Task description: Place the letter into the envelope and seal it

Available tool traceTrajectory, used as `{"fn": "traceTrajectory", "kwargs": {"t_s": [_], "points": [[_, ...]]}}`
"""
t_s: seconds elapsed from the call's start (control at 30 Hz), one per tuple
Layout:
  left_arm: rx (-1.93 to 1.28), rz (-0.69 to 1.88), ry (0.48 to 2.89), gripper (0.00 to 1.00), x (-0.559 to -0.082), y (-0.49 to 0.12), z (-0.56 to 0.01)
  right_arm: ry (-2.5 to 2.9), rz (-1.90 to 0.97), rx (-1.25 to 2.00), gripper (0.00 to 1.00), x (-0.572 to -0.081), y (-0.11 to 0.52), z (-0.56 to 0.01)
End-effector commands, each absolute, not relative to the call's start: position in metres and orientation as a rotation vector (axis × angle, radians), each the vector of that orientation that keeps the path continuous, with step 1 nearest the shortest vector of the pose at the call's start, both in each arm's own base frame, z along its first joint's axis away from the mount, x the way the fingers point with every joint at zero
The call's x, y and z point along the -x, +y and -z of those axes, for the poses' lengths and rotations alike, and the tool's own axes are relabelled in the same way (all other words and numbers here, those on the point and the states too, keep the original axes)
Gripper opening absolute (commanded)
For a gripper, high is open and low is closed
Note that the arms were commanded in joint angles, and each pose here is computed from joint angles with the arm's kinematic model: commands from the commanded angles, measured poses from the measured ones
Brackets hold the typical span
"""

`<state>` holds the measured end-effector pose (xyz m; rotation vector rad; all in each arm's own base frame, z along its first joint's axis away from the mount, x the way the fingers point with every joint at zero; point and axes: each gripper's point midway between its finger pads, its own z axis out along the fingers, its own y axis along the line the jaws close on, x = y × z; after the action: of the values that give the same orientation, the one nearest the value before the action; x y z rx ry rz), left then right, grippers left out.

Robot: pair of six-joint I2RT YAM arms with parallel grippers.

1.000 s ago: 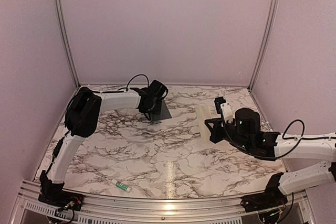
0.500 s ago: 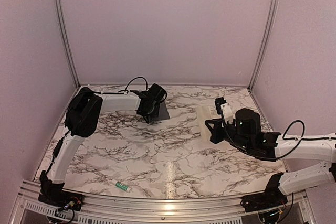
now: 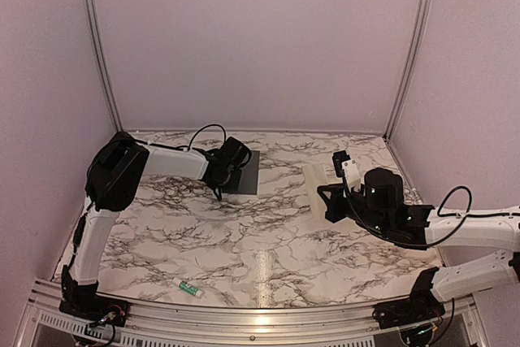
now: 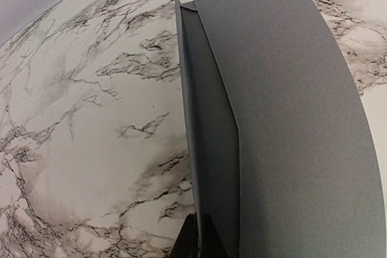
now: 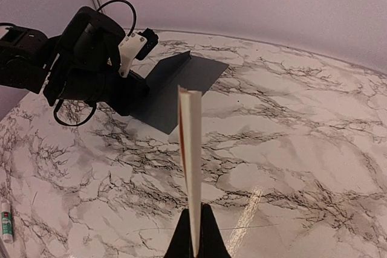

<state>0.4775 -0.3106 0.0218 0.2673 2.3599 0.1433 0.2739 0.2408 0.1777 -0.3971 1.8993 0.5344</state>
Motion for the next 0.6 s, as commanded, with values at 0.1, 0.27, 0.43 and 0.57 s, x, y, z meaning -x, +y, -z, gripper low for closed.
{"fn": "traceTrajectory", "kwargs": {"t_s": [0.1, 0.27, 0.43, 0.57], "points": [[-0.407, -0.002, 2.222, 0.0, -0.449, -0.332, -0.058, 1.86, -0.555, 0.385, 0.0, -0.276, 0.242, -0.191], [-0.631, 0.206, 2.19, 0.0, -0.401, -0.362, -0.064, 1.851, -0.579, 0.394, 0.0, -0.274, 0.244, -0.195], [-0.882, 0.411, 2.164, 0.0, -0.338, -0.39, -0.066, 1.821, -0.682, 0.428, 0.0, -0.263, 0.253, -0.201], [-0.966, 0.467, 2.182, 0.0, -0.31, -0.391, -0.06, 1.772, -0.765, 0.472, 0.0, -0.251, 0.259, -0.206]]}}
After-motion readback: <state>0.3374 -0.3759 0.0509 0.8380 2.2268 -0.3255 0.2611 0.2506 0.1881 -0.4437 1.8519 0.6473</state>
